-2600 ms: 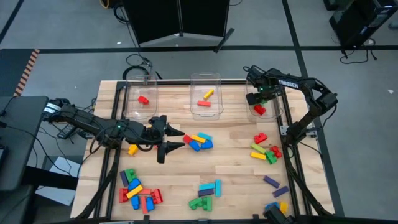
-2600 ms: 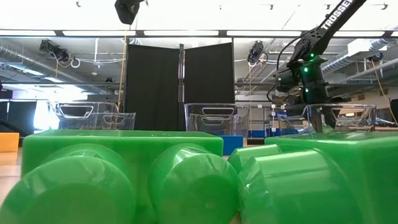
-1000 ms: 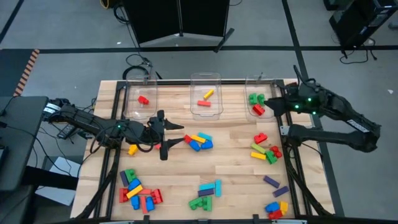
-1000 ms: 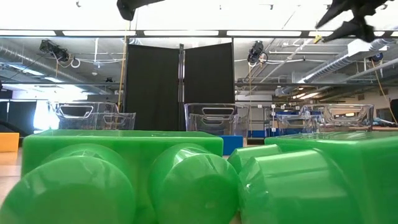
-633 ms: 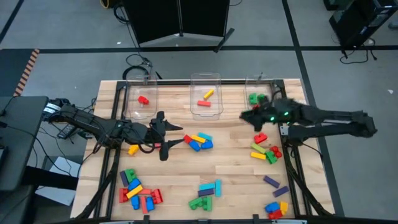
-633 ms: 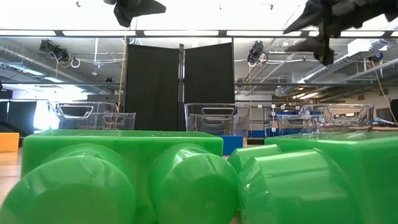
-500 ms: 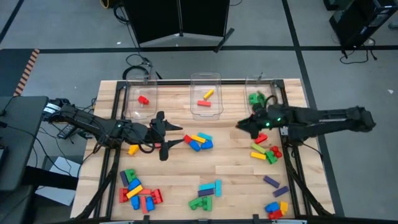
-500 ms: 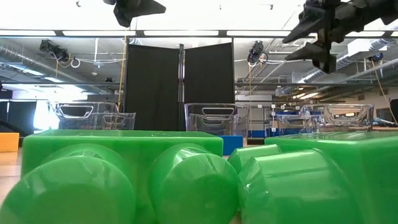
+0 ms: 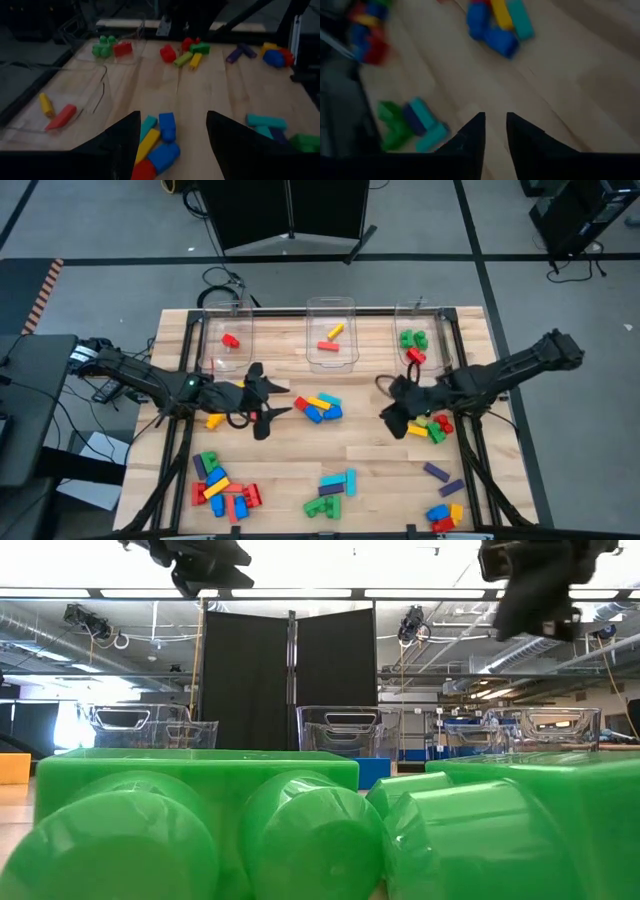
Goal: Sort blocks by size
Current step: Put the green 2 stud game piece into the right transparent bin
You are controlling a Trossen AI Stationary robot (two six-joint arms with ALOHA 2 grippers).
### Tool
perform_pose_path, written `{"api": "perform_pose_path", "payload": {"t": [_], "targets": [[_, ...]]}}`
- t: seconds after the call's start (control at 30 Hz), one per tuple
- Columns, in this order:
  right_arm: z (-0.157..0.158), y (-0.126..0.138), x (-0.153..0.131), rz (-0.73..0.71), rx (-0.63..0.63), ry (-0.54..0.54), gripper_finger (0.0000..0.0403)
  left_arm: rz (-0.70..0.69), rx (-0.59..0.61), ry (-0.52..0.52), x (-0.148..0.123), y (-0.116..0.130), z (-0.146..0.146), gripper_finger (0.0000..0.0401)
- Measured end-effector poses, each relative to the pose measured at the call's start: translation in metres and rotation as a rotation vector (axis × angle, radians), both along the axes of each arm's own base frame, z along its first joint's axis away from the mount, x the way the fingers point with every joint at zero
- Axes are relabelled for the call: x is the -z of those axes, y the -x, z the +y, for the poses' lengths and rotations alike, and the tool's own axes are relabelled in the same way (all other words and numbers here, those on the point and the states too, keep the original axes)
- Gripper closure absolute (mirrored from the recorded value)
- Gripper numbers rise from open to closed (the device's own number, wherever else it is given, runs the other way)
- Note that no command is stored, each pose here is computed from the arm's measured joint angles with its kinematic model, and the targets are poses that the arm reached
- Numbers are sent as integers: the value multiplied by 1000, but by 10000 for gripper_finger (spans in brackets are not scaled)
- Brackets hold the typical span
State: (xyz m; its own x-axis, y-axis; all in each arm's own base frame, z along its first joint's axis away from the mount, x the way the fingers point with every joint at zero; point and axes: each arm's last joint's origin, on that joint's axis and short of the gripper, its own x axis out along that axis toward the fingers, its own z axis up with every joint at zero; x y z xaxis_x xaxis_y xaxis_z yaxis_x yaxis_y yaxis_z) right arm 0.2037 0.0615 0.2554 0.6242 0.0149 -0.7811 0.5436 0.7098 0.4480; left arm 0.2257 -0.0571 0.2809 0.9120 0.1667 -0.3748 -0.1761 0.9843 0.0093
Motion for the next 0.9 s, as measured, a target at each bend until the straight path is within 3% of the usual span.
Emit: {"api": "perform_pose_path", "payload": {"t": [0.2,0.53,0.9], "targets": [[15,2,7,184,30,4,335,73,-30,-27,-9,3,0,167],[23,12,12,276,-19,49,341,204,-93,-40,-34,-1,-34,189],[23,27,16,403,-132,158,341,377,-48,88,-30,-64,-105,197]]}}
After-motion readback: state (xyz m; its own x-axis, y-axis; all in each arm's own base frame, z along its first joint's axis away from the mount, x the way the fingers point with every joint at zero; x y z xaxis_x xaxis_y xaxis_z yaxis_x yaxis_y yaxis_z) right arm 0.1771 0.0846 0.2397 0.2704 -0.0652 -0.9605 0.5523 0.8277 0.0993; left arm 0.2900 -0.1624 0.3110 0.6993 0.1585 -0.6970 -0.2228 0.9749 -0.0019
